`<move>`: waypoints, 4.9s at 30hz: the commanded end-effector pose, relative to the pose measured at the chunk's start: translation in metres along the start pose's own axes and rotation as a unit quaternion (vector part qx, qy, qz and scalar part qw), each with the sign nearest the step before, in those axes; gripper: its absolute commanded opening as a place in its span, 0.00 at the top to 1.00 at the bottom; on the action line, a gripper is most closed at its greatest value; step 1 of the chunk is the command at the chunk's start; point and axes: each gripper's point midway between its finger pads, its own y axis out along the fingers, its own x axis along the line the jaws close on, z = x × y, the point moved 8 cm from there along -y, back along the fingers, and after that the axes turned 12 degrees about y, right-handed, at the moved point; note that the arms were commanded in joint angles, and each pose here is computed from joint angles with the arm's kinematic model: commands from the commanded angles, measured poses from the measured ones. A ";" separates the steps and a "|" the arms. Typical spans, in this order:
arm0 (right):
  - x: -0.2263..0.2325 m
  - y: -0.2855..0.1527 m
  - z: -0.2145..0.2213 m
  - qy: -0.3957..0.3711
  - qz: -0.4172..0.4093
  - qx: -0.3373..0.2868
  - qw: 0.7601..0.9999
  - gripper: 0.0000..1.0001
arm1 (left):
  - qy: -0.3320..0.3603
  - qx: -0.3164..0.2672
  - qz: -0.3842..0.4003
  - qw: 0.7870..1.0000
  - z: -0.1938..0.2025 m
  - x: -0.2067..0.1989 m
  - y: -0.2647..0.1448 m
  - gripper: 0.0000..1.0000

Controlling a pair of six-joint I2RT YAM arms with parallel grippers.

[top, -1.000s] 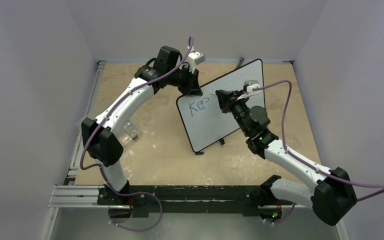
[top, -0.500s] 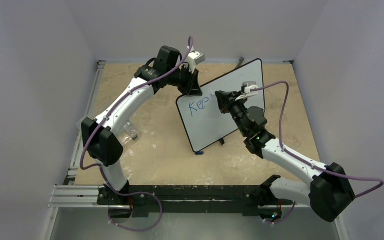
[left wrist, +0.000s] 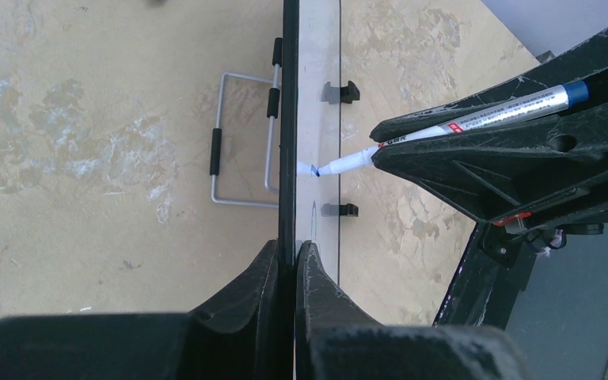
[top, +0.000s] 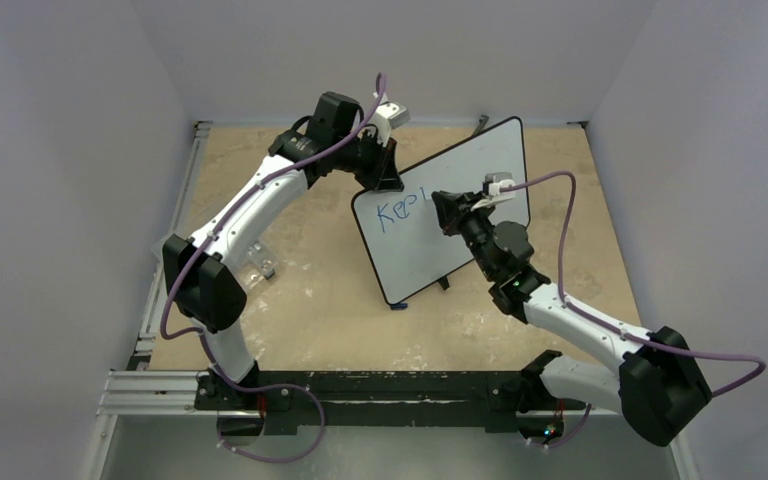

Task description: Write a sentence on the whiteboard

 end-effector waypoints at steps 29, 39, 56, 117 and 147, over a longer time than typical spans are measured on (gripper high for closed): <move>0.018 -0.010 -0.031 0.004 -0.054 -0.058 0.997 1.00 | 0.046 0.004 -0.069 0.997 -0.007 0.016 -0.008 1.00; 0.028 0.008 -0.040 0.009 -0.065 -0.075 0.995 1.00 | 0.046 0.004 -0.068 0.997 -0.007 0.016 -0.008 1.00; 0.010 0.018 -0.035 0.010 0.021 -0.080 0.997 1.00 | 0.048 0.006 -0.070 0.996 -0.005 0.017 -0.008 1.00; 0.025 -0.019 -0.044 0.018 -0.046 -0.033 0.998 1.00 | 0.055 0.036 -0.114 0.991 0.002 0.030 -0.017 1.00; -0.022 -0.021 -0.059 -0.071 0.051 -0.045 0.995 1.00 | 0.054 0.048 -0.118 0.990 0.006 0.029 -0.019 1.00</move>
